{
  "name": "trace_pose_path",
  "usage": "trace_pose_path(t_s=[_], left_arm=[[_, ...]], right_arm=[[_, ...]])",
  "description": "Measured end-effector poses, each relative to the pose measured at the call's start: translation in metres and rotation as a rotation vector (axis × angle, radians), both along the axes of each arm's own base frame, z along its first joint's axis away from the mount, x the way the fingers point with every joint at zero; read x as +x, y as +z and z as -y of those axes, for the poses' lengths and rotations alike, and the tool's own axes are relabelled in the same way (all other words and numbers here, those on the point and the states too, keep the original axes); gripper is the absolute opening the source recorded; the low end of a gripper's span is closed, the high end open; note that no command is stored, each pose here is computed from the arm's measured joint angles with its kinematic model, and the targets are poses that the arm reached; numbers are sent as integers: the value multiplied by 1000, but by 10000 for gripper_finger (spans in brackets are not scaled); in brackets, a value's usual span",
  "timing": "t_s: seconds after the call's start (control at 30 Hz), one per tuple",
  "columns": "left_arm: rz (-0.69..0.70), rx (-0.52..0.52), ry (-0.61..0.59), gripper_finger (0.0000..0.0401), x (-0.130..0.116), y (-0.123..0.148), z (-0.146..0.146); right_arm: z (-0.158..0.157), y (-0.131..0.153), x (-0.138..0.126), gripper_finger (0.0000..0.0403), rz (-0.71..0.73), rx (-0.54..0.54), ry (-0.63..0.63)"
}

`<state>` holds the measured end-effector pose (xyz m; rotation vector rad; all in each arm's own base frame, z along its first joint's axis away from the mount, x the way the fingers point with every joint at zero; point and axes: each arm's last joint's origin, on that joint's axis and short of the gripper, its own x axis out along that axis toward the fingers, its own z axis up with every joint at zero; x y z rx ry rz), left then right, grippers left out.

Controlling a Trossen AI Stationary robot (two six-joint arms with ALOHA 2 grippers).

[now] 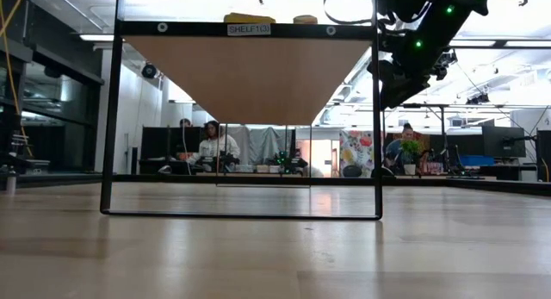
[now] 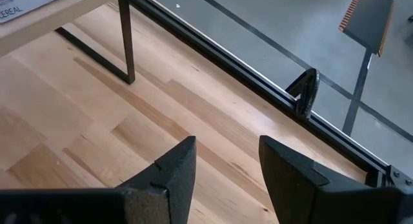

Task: Stack cereal on shelf
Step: Put the yellow cereal box on the shelf

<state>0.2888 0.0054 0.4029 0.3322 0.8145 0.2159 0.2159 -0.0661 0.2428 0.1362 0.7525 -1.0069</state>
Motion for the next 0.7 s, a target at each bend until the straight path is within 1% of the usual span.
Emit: trace_pose_path(t_s=[0.2,0.3,0.4,0.5,0.6,0.7], left_arm=[[-2,-82,78,207,-18,3,0],[44,-90,75,207,-25,-2,2],[124,-106,78,206,-36,-10,2],[222,-124,87,206,-54,-21,1],[315,-145,93,206,-72,-36,1],[423,-167,95,206,-88,-50,1]], right_arm=[[0,0,0,162,-35,-10,28],[-1,-1,-2,162,-55,-3,27],[-1,-3,-4,162,-78,4,23],[-1,-4,-6,162,-104,4,25],[-1,-4,-7,162,-137,-3,41],[-1,-4,-8,162,-152,-25,27]])
